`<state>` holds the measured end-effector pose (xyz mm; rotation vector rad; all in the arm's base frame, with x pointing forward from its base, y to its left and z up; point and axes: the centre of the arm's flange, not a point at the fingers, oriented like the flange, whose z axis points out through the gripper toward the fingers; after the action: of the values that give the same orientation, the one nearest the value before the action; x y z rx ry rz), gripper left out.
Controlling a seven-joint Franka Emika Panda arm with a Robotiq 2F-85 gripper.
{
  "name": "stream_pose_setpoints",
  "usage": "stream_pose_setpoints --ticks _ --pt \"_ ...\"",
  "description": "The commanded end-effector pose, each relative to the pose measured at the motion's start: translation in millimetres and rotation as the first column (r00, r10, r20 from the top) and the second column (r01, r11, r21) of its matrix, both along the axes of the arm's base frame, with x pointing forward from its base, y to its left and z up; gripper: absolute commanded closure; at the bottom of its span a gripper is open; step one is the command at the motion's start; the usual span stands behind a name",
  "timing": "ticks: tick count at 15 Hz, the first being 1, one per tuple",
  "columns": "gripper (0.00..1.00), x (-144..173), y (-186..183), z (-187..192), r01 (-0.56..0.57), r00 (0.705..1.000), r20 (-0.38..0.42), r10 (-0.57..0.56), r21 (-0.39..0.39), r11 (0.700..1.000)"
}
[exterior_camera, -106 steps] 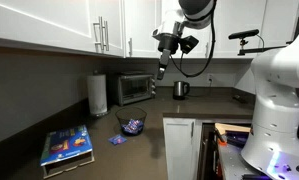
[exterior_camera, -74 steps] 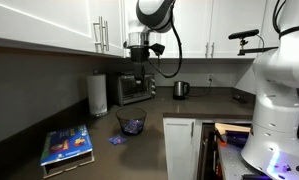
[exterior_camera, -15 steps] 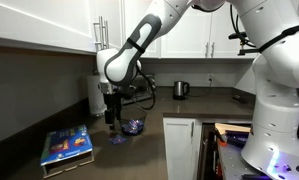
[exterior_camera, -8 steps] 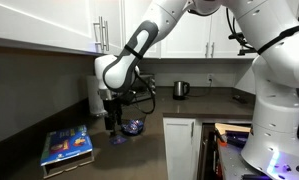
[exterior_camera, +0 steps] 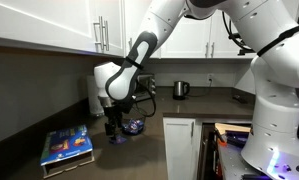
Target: Pick up the blue packet from the countertop and put it in the black basket
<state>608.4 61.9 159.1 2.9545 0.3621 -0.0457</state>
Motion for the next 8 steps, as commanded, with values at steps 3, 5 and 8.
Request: stream_pose_setpoints --ticks 3,5,8 --pt "0.28 19.1 -11.6 -9.7 0.016 0.999 0.032 -0.014 -0.057 0.998" --pt "0.25 22.2 -13.1 -8.9 0.018 1.0 0.024 -0.017 -0.044 0.999" --pt "0.07 21.8 -12.7 -11.8 0.023 1.0 0.009 -0.023 -0.035 0.999"
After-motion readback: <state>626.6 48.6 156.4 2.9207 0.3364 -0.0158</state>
